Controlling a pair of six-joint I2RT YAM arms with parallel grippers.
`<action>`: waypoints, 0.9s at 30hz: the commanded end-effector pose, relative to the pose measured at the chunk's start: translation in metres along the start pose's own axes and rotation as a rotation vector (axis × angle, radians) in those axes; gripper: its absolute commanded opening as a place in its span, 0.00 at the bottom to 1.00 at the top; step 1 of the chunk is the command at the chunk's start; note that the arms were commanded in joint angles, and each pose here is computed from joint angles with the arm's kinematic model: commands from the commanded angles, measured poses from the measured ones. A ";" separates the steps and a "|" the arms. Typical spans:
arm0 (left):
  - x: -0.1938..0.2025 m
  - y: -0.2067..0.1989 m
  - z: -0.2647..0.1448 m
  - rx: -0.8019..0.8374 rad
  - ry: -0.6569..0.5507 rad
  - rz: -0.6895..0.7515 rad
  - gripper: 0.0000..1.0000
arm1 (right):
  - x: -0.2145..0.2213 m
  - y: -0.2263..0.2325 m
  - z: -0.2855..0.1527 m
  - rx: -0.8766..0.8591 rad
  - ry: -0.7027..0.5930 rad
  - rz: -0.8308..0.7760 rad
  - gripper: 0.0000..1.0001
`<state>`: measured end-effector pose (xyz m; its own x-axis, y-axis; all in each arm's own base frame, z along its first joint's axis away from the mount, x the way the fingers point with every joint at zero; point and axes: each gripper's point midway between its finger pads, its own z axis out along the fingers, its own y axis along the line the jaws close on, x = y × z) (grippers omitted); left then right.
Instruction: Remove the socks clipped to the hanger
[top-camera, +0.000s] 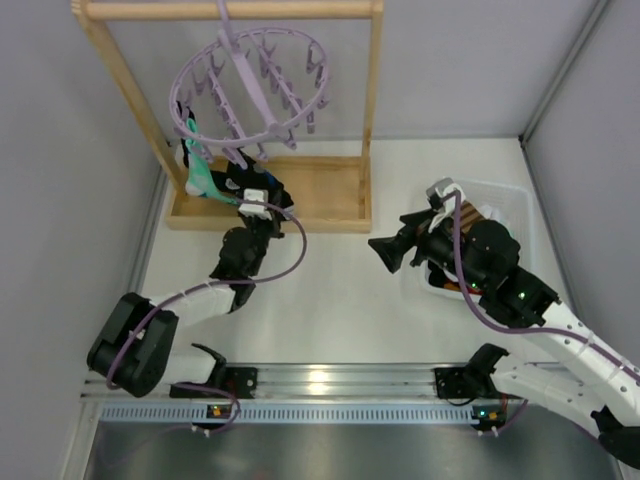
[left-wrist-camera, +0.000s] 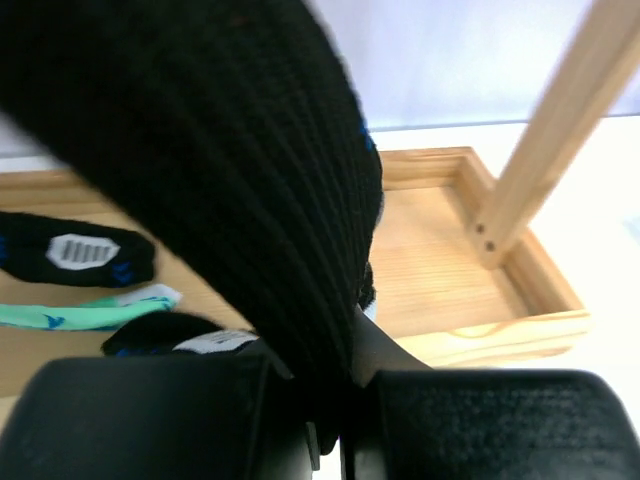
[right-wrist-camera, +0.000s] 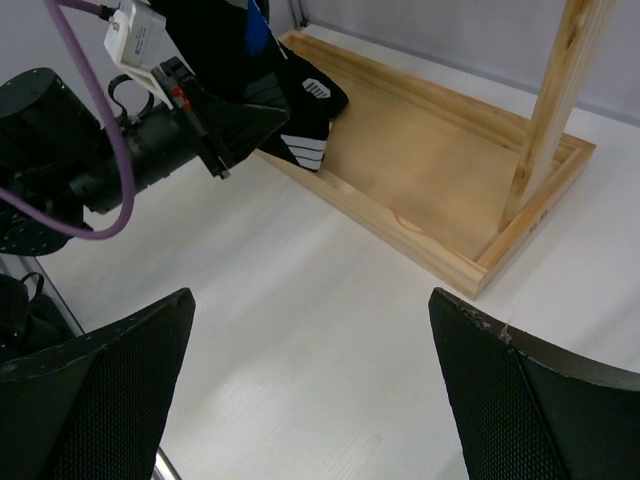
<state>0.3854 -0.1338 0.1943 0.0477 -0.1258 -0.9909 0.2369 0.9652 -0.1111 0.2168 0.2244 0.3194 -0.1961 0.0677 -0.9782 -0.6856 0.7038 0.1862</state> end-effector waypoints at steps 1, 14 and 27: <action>-0.028 -0.027 0.000 -0.086 -0.024 0.031 0.00 | -0.024 0.000 0.002 0.009 -0.092 0.034 0.95; -0.030 -0.113 -0.021 -0.257 0.102 0.161 0.00 | -0.085 -0.019 -0.019 0.177 -0.152 0.040 0.93; -0.010 -0.175 -0.014 -0.190 0.135 0.282 0.00 | -0.142 -0.003 0.089 0.164 -0.007 -0.129 0.83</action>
<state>0.3323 -0.2882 0.2121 -0.0594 0.1418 -0.9881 0.0537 0.9889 0.1387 0.2900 0.2541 0.4727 -0.0683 0.1114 -0.9914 -0.5866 0.7993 0.1302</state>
